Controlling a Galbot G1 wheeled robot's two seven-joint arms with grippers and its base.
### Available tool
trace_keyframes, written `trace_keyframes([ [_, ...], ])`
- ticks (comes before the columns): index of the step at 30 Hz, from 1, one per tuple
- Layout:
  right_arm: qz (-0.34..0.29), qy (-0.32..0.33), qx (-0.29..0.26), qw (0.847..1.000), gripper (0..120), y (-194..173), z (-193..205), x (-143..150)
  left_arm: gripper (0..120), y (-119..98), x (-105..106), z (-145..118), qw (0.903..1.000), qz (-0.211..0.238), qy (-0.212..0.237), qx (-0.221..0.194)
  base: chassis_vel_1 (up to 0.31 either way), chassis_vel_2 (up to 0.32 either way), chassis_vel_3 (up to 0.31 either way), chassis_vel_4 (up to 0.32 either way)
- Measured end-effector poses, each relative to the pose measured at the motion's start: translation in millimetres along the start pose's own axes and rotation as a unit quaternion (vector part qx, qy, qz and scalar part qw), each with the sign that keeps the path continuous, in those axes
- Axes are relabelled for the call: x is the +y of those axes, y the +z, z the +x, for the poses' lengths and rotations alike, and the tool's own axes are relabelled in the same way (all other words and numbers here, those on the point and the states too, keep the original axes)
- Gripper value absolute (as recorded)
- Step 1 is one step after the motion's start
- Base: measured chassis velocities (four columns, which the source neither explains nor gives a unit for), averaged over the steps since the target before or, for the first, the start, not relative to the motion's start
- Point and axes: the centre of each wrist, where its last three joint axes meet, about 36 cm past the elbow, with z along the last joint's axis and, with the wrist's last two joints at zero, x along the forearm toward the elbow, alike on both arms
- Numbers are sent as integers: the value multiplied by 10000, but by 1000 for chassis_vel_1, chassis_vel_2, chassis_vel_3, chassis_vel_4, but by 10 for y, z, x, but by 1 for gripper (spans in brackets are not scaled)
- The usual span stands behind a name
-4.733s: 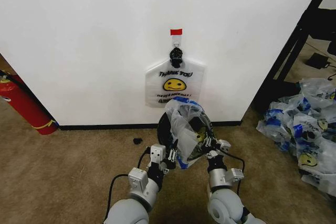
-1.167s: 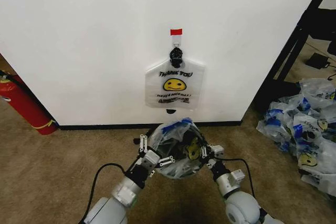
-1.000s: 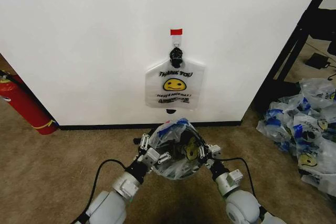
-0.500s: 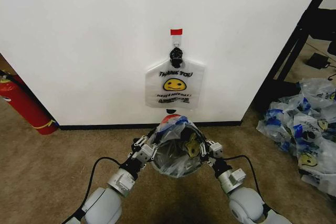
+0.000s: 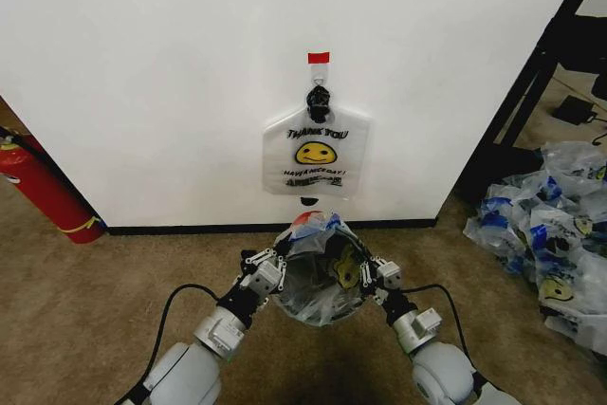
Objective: Pick up the garbage bag from the wall and place it over the trash bin.
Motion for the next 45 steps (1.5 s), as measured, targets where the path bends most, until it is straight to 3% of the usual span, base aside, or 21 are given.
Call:
trace_keyframes([
  [4, -4, -382, -145, 9992, 0, -7, 19, -166, 0, 75, 68, -17, 9998, 104, 52, 169, 0, 0, 0, 0],
  [8, 182, -978, -556, 9935, 0, 50, 4, -593, 0, 179, 149, -4, 9979, 430, 288, 393, 0, 0, 0, 0],
  [15, 134, -1316, -858, 9875, 0, 97, -6, -1041, 0, 221, 215, 16, 9937, 836, 615, 430, 0, 0, 0, 0],
  [20, -107, -1490, -950, 9842, 0, 96, -11, -1117, 0, 225, 235, 3, 9933, 861, 691, 347, 0, 0, 0, 0],
  [24, -653, -2124, -925, 9706, 0, 73, -15, -1231, 0, 208, 250, -50, 9927, 937, 753, 106, 0, 0, 0, 0],
  [32, -657, -2425, -790, 9647, 0, 100, -16, -1302, 1, 196, 255, -51, 9913, 1012, 826, -158, 0, 0, 0, 0],
  [38, -735, -2049, -816, 9726, 0, 98, -41, -1234, 28, 214, 288, -19, 9916, 858, 946, -184, 0, 0, 0, 0],
  [40, -787, -1926, -814, 9747, 0, 94, -38, -1201, 31, 217, 308, -21, 9924, 784, 937, -178, 0, 0, 0, 0],
  [43, -990, -1619, -791, 9786, 0, 72, -27, -1090, 39, 230, 341, -32, 9938, 646, 888, -166, 0, 0, 0, 0],
  [45, -1378, -1205, -621, 9811, 0, 21, 13, -908, 53, 246, 363, -54, 9956, 602, 703, -177, 0, 0, 0, 0],
])
